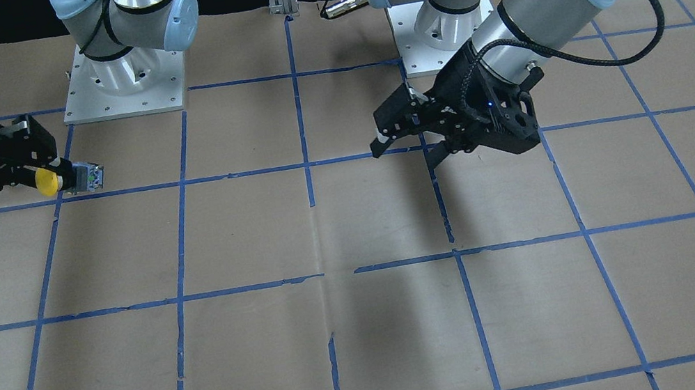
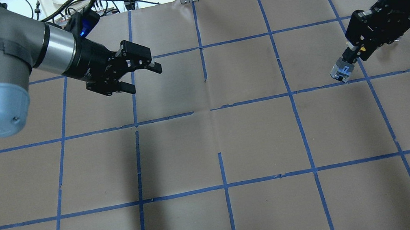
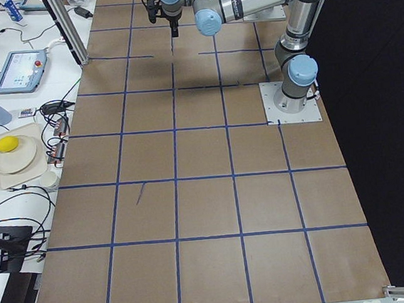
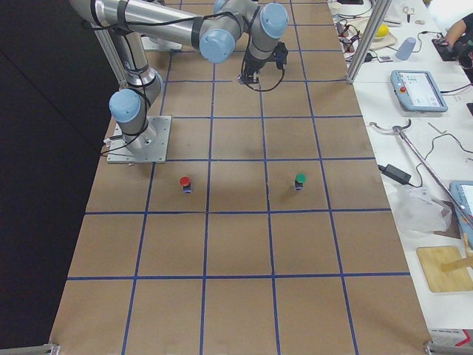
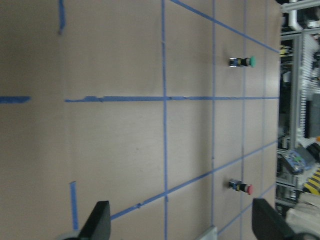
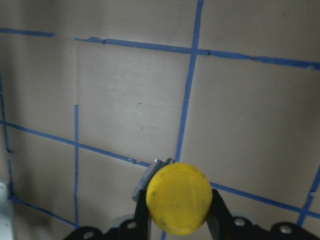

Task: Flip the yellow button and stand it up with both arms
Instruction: 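Carry the button down with the right gripper while the left arm withdraws, then lower the yellow button upright onto the table with the right gripper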

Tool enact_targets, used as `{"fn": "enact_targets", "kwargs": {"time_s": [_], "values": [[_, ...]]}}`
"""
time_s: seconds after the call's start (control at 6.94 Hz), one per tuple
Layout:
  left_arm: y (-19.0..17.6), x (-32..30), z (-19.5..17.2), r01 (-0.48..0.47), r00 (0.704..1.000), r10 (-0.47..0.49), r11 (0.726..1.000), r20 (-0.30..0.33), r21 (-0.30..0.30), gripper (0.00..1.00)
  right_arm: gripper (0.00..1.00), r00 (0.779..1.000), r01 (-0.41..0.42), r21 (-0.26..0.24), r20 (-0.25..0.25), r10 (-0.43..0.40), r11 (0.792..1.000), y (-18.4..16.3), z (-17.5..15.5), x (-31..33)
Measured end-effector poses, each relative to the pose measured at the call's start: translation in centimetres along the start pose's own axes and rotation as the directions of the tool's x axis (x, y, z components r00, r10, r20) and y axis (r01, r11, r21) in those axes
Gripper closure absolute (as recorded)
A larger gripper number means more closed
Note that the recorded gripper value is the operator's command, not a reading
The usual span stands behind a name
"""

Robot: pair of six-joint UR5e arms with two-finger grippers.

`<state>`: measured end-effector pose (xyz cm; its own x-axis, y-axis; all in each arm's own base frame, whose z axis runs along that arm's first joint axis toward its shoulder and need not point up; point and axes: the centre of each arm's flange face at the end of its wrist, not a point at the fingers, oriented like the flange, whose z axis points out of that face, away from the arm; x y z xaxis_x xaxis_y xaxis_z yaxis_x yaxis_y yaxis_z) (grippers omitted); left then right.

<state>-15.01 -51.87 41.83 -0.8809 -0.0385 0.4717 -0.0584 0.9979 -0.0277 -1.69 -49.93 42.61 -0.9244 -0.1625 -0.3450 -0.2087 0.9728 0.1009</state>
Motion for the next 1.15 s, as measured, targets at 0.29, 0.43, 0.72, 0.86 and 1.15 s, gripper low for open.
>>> {"fn": "enact_targets", "kwargs": {"time_s": [0.29, 0.43, 0.72, 0.86, 1.15], "values": [[-0.6, -0.2, -3.2, -0.013, 0.952, 0.017, 1.0, 0.305, -0.014, 0.0, 0.78, 0.984, 0.172, 0.031, -0.049, -0.171, 0.985, 2.3, 3.2, 7.9], [0.1, 0.0, -4.5, -0.029, 0.913, 0.032, 0.999, 0.406, -0.014, 0.0, 0.78, 0.96, 0.271, 0.041, -0.077, -0.268, 0.962, 4.2, 4.1, 12.0], [1.8, 0.6, -5.9, -0.049, 0.877, 0.045, 0.999, 0.478, -0.004, 0.0, 0.78, 0.831, 0.546, 0.031, -0.148, -0.537, 0.837, 7.4, 5.0, 17.7], [2.3, 0.6, -6.0, -0.048, 0.875, 0.046, 0.999, 0.482, -0.008, 0.0, 0.78, 0.715, 0.688, 0.01, -0.18, -0.676, 0.725, 8.8, 5.1, 20.0], [2.8, 0.8, -6.5, -0.05, 0.873, 0.048, 0.999, 0.486, -0.008, 0.0, 0.78, 0.433, 0.889, -0.057, -0.212, -0.876, 0.453, 10.3, 5.3, 23.9]]}}
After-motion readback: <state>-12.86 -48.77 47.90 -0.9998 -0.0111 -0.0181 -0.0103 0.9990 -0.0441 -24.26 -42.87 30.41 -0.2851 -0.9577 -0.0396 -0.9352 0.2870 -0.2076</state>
